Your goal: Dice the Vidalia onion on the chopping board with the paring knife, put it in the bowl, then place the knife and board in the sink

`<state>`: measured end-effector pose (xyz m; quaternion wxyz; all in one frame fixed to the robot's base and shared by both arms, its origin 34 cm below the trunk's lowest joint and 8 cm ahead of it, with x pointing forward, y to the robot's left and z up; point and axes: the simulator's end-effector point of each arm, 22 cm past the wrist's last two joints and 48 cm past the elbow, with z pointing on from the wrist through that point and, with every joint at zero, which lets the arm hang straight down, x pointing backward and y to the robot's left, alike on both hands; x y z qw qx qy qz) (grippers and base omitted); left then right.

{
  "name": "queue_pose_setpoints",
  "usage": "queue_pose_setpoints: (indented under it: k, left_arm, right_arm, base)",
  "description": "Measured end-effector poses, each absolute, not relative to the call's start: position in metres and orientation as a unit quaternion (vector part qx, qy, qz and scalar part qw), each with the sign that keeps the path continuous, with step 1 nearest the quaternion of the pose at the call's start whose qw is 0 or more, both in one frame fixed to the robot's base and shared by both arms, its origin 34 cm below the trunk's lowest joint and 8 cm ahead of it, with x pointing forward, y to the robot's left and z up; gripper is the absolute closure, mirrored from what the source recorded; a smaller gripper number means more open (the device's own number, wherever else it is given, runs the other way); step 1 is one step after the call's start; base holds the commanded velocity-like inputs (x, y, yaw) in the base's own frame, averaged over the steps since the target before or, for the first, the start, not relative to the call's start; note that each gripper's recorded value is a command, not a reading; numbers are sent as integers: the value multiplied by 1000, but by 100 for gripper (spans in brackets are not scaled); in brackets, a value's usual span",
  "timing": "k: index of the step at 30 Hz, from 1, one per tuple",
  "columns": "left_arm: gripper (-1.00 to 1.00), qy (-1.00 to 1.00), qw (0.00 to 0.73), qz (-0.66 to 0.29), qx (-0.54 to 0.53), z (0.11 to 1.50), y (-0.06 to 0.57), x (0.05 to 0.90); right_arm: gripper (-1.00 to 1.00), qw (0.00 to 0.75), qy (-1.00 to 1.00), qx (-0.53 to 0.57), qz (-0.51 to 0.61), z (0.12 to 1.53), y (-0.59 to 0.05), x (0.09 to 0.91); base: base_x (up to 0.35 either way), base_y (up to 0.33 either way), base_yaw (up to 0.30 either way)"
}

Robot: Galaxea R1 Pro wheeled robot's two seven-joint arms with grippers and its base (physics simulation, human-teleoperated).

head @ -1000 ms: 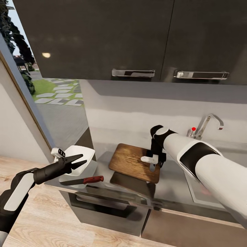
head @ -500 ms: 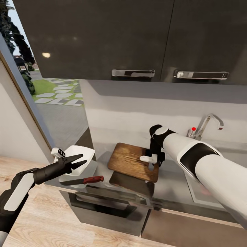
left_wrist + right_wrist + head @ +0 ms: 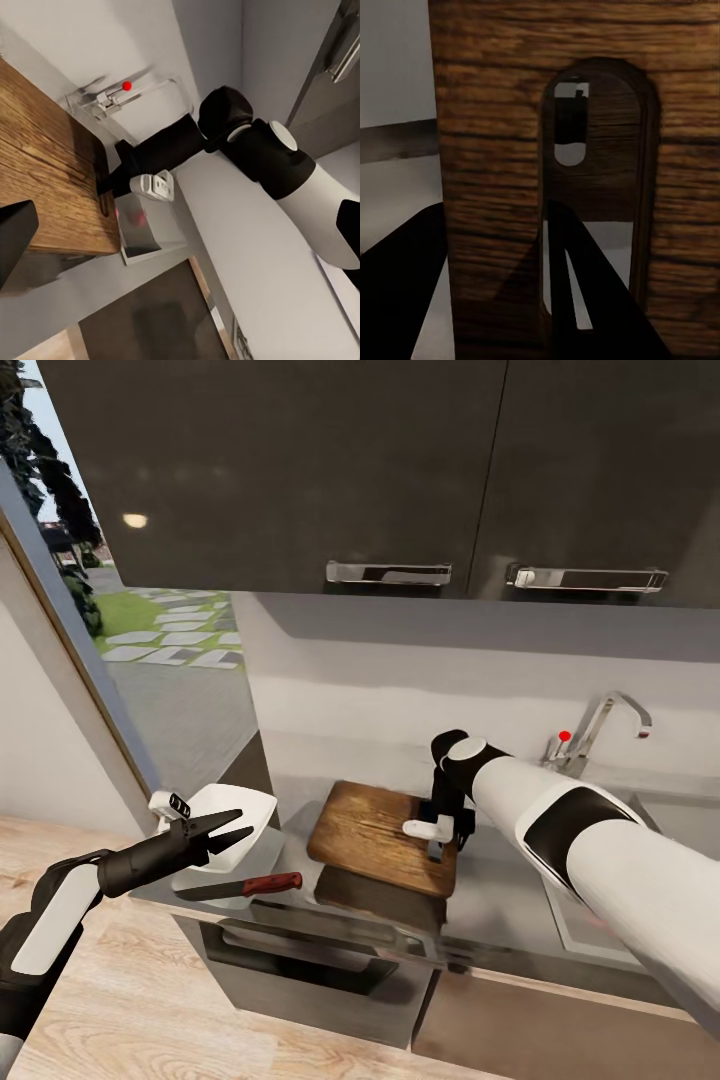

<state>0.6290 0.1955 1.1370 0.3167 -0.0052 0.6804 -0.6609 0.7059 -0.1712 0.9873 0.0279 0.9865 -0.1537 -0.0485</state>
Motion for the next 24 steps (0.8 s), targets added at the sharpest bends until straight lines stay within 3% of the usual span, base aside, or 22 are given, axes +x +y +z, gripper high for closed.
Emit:
queue_pose_setpoints:
  k: [24]
  left_arm:
    - [-100, 682, 313, -661, -9, 1131, 195, 630]
  right_arm:
    - [100, 29, -154, 986, -60, 975, -171, 701]
  base:
    - [0, 0, 0]
